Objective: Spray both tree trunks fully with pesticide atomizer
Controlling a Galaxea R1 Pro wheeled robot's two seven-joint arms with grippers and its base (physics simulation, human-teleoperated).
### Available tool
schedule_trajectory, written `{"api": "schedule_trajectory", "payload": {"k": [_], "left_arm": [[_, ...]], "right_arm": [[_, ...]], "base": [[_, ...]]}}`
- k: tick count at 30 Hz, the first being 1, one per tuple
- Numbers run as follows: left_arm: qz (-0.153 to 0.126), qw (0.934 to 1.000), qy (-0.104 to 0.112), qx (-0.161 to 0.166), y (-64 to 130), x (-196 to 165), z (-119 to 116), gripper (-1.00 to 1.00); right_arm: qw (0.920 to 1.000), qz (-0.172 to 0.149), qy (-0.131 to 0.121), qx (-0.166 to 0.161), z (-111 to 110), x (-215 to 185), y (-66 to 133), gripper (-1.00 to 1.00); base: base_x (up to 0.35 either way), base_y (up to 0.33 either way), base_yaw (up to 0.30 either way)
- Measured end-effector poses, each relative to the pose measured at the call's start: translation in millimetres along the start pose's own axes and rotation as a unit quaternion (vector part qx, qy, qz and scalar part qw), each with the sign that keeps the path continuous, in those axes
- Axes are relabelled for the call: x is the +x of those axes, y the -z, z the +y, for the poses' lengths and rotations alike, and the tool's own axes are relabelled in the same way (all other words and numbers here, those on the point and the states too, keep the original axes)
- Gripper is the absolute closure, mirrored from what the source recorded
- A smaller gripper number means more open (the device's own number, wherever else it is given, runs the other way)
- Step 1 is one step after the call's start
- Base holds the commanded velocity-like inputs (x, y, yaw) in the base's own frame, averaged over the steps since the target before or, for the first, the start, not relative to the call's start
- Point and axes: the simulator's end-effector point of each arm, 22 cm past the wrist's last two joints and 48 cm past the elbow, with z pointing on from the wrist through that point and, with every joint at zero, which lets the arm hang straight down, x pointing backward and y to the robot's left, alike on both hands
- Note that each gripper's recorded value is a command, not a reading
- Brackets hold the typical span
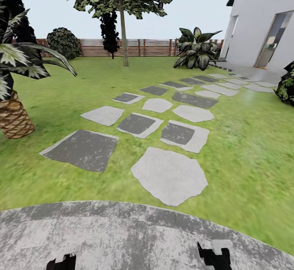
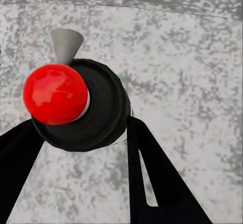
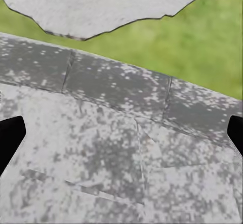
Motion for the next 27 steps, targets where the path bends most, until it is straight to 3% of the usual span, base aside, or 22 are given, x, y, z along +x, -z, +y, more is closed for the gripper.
{"api": "schedule_trajectory", "payload": {"k": [12,27], "left_arm": [[-0.001,1.0,0.0,0.0,-0.1,-0.6,0.0,1.0],[-0.001,1.0,0.0,0.0,-0.1,-0.7,-0.1,1.0]], "right_arm": [[1.0,0.0,0.0,0.0,0.5,0.0,0.0,-1.0],[1.0,0.0,0.0,-0.001,1.2,0.1,0.0,-1.0]], "base": [[0.339,0.0,0.238],[0.339,0.0,0.01]]}}
